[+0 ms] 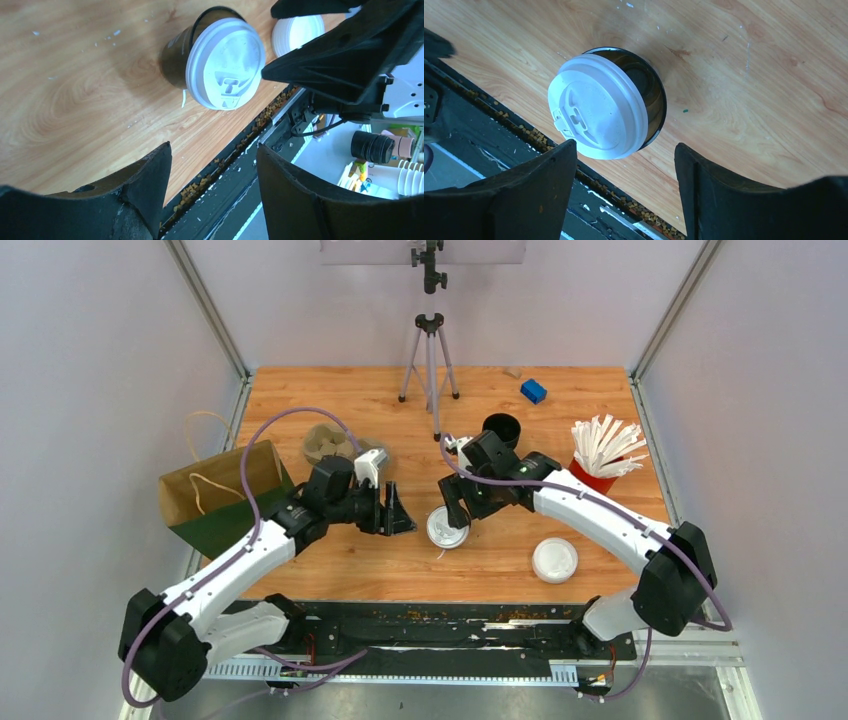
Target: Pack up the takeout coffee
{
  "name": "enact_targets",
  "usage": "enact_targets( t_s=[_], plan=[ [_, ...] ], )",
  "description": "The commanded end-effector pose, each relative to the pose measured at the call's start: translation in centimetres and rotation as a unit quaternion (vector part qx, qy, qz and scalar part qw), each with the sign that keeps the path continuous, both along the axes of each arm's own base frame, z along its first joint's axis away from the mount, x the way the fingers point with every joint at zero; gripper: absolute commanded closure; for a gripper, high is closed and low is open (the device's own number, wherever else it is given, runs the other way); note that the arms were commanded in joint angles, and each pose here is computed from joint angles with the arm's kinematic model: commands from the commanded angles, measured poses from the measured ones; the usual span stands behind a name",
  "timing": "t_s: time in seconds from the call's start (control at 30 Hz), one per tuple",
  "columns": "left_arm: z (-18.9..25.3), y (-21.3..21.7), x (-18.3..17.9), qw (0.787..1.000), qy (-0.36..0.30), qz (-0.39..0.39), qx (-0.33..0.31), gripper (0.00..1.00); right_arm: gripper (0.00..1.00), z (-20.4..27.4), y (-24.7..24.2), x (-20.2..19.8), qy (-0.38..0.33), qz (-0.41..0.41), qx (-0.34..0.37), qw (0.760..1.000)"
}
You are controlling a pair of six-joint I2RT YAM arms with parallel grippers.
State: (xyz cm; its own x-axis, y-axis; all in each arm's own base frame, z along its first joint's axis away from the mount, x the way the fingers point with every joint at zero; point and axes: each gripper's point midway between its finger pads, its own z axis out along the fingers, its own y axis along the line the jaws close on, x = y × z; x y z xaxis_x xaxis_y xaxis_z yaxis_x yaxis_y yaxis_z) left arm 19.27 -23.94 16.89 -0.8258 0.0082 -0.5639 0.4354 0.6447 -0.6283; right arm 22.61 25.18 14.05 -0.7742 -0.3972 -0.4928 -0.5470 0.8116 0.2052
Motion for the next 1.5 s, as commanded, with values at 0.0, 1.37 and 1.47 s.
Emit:
enact_targets(
  t_s=[0.0,1.37,1.47],
  plan=[
    [-0.3,-1.9,0.7,0.999,-0.004,0.004,-0.032,0.30,0.30,1.4,1.1,1.0,-0.018,0.045,0.061,0.997],
    [-4.2,-5.4,2.8,1.000,0.019,-0.012,-0.019,0.64,0.58,-2.1,0.7,2.3,0.024,0.061,0.086,0.994],
    [-4.1,-5.2,3.1,1.000,0.014,-0.014,-0.006,0.68,0.57,-2.0,0.7,2.4,0.024,0.056,0.084,0.995]
  ],
)
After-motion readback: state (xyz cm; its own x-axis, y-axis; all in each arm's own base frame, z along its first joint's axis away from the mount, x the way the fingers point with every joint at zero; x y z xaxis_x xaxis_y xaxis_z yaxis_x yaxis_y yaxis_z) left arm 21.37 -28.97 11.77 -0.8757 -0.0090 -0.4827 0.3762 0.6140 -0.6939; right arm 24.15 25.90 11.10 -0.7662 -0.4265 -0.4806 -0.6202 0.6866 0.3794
